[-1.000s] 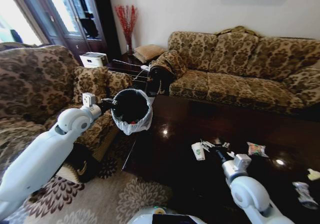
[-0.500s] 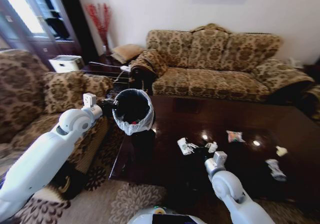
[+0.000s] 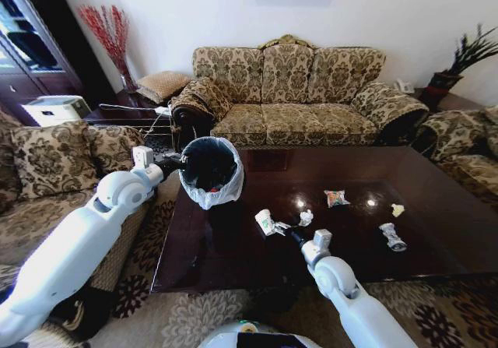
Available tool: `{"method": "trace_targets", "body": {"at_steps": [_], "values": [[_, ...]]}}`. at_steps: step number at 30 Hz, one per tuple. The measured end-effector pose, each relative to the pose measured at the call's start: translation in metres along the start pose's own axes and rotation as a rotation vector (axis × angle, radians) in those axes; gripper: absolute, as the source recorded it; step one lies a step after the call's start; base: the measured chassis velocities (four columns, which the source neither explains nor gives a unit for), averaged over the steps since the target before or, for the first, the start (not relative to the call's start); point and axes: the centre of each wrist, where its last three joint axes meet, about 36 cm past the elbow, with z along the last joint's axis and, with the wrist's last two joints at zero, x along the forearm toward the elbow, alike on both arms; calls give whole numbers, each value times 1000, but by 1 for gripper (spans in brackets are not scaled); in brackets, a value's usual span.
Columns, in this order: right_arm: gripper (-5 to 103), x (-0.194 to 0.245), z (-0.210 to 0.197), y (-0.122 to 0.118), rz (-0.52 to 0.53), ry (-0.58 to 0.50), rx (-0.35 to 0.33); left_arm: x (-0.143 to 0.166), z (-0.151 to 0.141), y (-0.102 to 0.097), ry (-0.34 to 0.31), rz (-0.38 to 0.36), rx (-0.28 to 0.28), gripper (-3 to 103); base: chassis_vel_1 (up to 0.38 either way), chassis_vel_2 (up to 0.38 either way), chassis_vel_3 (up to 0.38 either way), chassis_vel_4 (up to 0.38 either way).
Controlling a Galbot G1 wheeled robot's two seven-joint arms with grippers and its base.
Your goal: Move to the front of the table and place the trash on the table into the trash bin.
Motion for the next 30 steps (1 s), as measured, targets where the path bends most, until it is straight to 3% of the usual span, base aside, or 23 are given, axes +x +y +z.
{"method": "trace_targets", "body": {"at_steps": [10, 13, 15, 17, 18, 21, 24, 30], "values": [[98, -33, 17, 6, -3, 42, 19, 2, 1, 3, 1, -18, -10, 1, 0, 0, 0, 0], [83, -38, 19, 5, 8, 48, 20, 3, 1, 1, -4, -13, -7, 1, 0, 0, 0, 0], [83, -38, 20, 5, 10, 51, 21, 3, 1, 0, -4, -12, -6, 1, 0, 0, 0, 0], [71, -38, 22, 3, 15, 57, 23, 3, 2, 0, -6, -11, -5, 1, 0, 0, 0, 0], [71, -38, 22, 3, 15, 57, 23, 3, 2, 0, -6, -11, -5, 1, 0, 0, 0, 0], [55, -37, 23, 3, 17, 60, 22, 2, 1, 1, -8, -13, -5, 1, 0, 0, 0, 0], [50, -37, 24, 3, 19, 61, 19, 2, -1, 2, -11, -15, -6, 1, 0, 0, 0, 0], [22, -38, 23, 4, 34, 53, 3, 2, 0, 1, -11, -12, -3, 1, 0, 0, 0, 0]]}}
